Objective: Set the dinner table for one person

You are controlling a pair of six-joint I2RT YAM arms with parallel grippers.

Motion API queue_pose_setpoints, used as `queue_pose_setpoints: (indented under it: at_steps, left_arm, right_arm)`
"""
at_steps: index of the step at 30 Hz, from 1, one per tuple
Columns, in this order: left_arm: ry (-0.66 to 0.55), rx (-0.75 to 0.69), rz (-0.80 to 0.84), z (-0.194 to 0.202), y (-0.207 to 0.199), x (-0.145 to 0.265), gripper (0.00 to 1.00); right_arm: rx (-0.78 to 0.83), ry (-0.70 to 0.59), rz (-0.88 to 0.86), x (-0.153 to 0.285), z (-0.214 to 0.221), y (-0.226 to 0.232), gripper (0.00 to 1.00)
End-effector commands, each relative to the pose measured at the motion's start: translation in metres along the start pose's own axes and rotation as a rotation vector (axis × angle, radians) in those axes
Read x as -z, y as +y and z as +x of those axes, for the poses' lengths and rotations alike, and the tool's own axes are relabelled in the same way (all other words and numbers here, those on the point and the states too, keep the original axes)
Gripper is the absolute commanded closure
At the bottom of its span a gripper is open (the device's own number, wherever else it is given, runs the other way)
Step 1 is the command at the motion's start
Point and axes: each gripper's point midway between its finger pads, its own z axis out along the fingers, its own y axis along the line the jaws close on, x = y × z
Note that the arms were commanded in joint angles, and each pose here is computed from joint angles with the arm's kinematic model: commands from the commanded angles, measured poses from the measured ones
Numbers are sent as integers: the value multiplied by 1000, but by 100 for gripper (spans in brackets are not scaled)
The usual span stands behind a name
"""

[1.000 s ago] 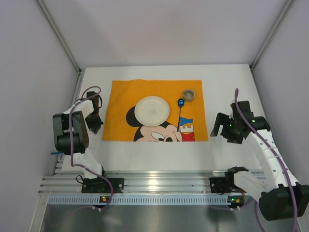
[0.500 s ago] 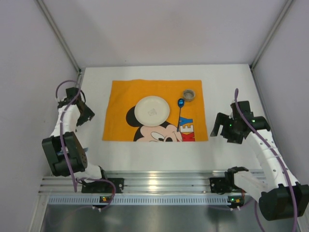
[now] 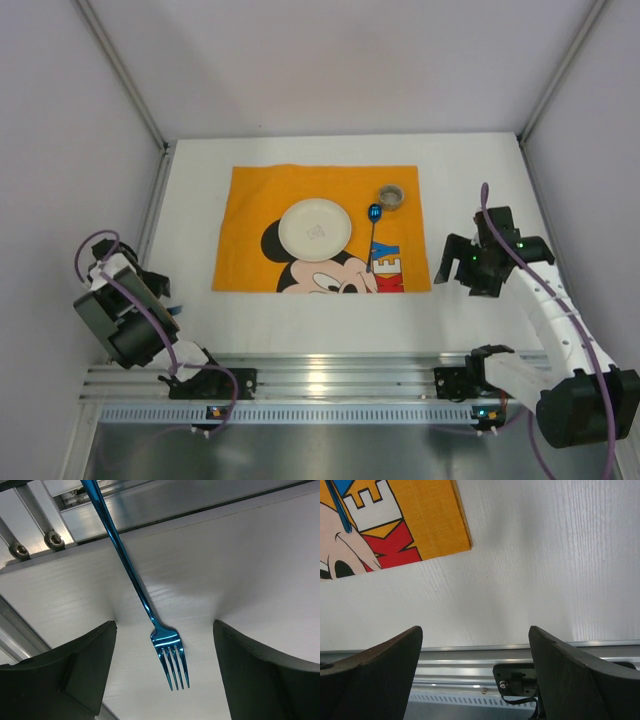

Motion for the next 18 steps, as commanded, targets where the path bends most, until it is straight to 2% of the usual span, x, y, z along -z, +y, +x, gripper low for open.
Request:
queue_pose_setpoints:
  at_steps: [1,4,11,12,14,15,18]
  left_arm:
    - [-47,42,17,-12,-4,-11,18]
    - [-60,58,-6,-14,4,-19,23]
    - [-54,143,-59,-19,20,-39,46]
    - [-52,152,-62,-20,21,-41,54]
    - [-32,158,-82,-16,24,-49,61]
    - [-23,166,-83,-14,25,-51,69]
    - [6,170,-88,-3,27,-61,83]
  right_arm:
    - [29,-46,-7,8,-14,5,13]
    - [27,-40,-1,8,-12,4,12]
    - [22,-35,6,10,-9,2,12]
    - [24,-35,6,10,-9,2,12]
    - [23,-34,7,11,-9,2,12]
    - [23,-34,7,11,-9,2,12]
    - [22,-28,9,11,-9,2,12]
